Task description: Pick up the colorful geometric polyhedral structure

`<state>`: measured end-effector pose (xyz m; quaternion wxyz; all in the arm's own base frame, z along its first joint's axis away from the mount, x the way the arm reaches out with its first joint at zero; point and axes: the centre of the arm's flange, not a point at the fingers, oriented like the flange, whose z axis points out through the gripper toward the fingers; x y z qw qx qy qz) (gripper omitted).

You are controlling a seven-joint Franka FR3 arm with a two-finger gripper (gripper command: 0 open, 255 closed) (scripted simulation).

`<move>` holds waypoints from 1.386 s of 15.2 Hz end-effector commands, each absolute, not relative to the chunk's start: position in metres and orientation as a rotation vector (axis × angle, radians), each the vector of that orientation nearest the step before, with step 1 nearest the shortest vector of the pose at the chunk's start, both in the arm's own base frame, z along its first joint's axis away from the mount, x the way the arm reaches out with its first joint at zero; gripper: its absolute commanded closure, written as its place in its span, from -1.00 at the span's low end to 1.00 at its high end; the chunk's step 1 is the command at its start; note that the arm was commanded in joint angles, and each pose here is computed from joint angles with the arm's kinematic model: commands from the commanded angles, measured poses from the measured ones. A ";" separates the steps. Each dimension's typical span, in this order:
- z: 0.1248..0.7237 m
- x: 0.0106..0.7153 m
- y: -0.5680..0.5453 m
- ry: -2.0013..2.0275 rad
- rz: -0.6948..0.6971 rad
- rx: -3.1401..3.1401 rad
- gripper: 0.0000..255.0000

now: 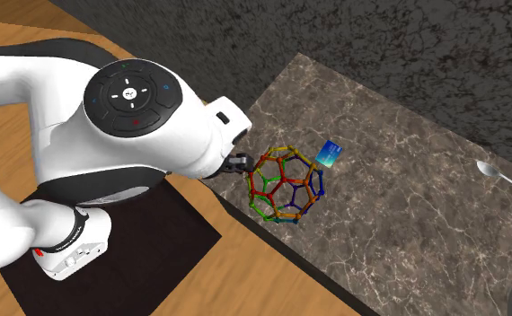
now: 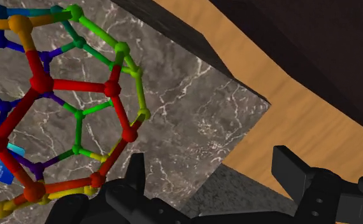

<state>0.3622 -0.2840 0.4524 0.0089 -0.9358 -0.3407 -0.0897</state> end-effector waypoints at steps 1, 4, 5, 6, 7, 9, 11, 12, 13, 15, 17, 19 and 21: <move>0.442 0.376 -0.306 -1.149 -0.294 -2.892 -1.00; 0.429 0.397 -0.339 -1.259 -0.315 -2.841 -1.00; 0.427 0.400 -0.343 -1.274 -0.318 -2.834 -1.00; 0.422 0.400 -0.343 -1.274 -0.318 -2.834 -1.00; 0.417 0.400 -0.343 -1.274 -0.318 -2.834 -1.00; 0.406 0.400 -0.343 -1.274 -0.318 -2.834 -1.00; 0.396 0.400 -0.343 -1.274 -0.318 -2.834 -1.00; 0.387 0.400 -0.343 -1.274 -0.318 -2.834 -1.00; 0.387 0.400 -0.343 -1.274 -0.318 -2.834 -1.00; 0.392 0.411 -0.333 -1.277 -0.309 -2.838 1.00; 0.380 0.416 -0.326 -1.276 -0.314 -2.837 1.00; 0.367 0.412 -0.332 -1.275 -0.325 -2.836 1.00; 0.366 0.405 -0.320 -1.279 -0.315 -2.838 1.00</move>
